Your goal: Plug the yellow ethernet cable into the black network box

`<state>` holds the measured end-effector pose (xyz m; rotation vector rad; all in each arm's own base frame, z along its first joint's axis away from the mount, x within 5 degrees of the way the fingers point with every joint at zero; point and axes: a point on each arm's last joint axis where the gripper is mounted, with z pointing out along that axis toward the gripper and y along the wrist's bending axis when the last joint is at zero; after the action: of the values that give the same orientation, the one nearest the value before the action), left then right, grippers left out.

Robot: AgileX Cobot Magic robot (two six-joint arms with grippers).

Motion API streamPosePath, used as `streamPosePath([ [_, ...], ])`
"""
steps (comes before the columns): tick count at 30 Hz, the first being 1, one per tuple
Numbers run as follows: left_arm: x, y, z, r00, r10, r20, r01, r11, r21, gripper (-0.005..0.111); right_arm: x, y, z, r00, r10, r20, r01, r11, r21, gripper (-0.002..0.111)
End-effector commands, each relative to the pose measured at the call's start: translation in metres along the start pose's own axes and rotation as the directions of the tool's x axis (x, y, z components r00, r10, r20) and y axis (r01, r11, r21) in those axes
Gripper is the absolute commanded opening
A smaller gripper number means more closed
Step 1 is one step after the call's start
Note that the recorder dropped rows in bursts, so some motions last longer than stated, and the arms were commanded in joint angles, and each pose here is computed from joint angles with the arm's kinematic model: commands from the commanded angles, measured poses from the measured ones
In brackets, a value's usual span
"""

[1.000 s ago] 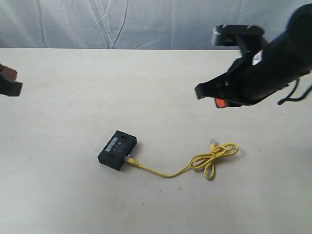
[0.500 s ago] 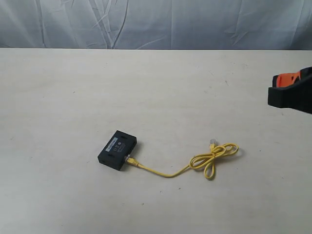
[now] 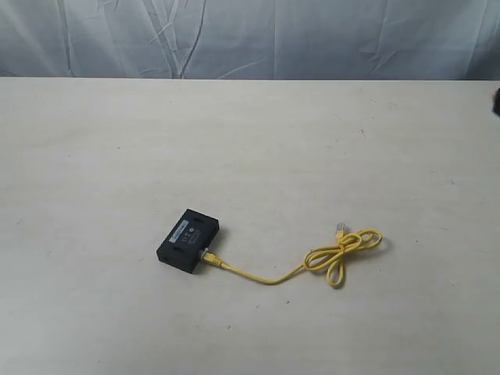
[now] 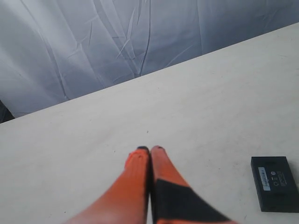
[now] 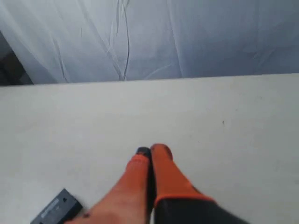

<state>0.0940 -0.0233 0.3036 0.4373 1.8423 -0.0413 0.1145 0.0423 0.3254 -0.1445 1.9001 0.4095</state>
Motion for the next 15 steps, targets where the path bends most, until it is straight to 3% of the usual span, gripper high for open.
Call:
streamPosePath([
  [1, 0.001, 0.000, 0.000, 1.000, -0.008, 0.001, 0.008, 1.000, -0.002, 0.000, -0.006, -0.005, -0.034, 0.986, 0.026, 0.168, -0.035, 0.998, 0.053, 0.000],
  [8, 0.001, 0.000, 0.000, 1.000, -0.008, 0.001, 0.008, 1.000, -0.002, 0.000, -0.006, -0.001, -0.071, 0.946, 0.010, 0.325, -0.033, 0.997, 0.067, 0.000],
  [15, 0.001, 0.000, 0.000, 1.000, -0.008, 0.001, 0.008, 1.000, -0.002, 0.000, -0.002, -0.007, -0.076, 0.934, -0.156, 0.320, 0.101, 0.978, 0.181, 0.000],
])
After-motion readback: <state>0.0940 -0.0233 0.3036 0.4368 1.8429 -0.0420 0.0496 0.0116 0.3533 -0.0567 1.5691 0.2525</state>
